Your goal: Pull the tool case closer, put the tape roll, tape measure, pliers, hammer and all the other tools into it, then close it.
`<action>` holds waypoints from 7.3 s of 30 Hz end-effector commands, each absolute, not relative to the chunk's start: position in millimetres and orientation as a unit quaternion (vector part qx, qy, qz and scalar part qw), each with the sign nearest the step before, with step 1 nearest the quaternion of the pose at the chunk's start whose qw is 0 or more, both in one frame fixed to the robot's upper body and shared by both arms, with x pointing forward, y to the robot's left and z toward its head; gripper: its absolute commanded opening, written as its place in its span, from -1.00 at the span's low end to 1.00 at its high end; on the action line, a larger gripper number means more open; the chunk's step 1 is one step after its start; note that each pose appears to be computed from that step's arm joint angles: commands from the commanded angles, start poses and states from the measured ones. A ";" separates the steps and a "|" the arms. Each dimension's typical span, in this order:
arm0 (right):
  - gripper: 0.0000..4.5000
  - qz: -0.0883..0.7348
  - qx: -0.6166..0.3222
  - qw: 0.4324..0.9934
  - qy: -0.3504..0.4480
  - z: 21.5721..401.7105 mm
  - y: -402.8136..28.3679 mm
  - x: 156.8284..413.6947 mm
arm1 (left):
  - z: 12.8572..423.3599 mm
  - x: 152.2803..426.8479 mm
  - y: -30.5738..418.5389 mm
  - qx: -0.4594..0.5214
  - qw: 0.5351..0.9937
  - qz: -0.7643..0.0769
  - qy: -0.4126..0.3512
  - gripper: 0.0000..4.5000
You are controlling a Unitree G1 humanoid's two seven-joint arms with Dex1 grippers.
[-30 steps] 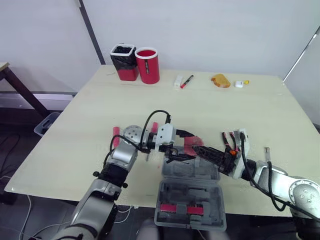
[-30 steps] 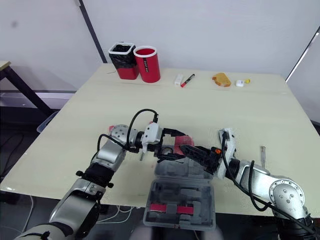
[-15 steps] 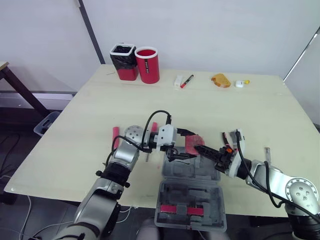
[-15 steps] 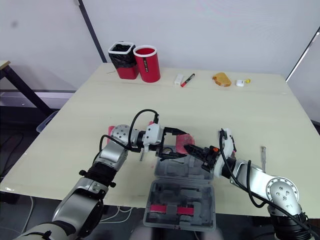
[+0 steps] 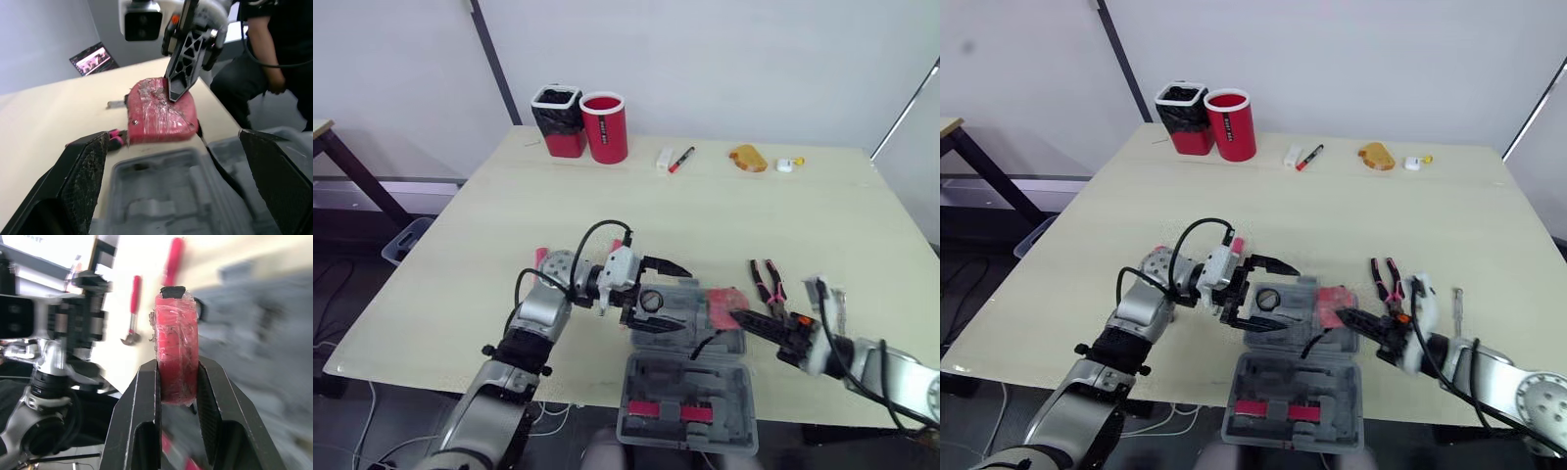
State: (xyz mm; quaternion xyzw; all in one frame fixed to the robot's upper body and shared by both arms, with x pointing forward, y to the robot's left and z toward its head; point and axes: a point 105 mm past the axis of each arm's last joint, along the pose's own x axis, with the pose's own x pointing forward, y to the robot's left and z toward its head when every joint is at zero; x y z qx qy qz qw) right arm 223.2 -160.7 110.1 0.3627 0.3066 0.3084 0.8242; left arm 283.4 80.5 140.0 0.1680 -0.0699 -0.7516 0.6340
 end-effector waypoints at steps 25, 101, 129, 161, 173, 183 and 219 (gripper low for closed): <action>0.42 0.212 0.393 0.812 0.376 33.5 -213.9 194.8 | 154.1 236.6 94.0 0.169 0.594 -0.786 -0.043 1.00; 0.29 0.526 -0.286 0.778 0.187 82.5 -231.7 233.4 | 148.0 228.1 108.4 0.162 0.624 -0.764 -0.021 1.00; 0.29 0.523 -0.379 0.723 0.247 120.9 -150.4 309.0 | 146.9 254.4 126.1 0.160 0.703 -0.693 -0.017 1.00; 0.29 0.508 -0.416 0.686 0.312 100.9 -124.7 338.7 | 144.8 275.5 137.4 0.152 0.731 -0.665 -0.004 1.00; 0.29 0.505 -0.422 0.685 0.313 91.0 -117.9 341.1 | 144.7 275.3 140.8 0.157 0.730 -0.665 0.002 1.00; 0.98 0.500 -0.408 0.704 0.296 101.1 -114.9 339.2 | 144.3 273.4 139.3 0.155 0.726 -0.670 0.004 1.00; -0.54 0.512 -0.164 0.842 0.044 106.8 -127.2 327.3 | 144.8 277.9 143.9 0.160 0.729 -0.665 0.001 1.00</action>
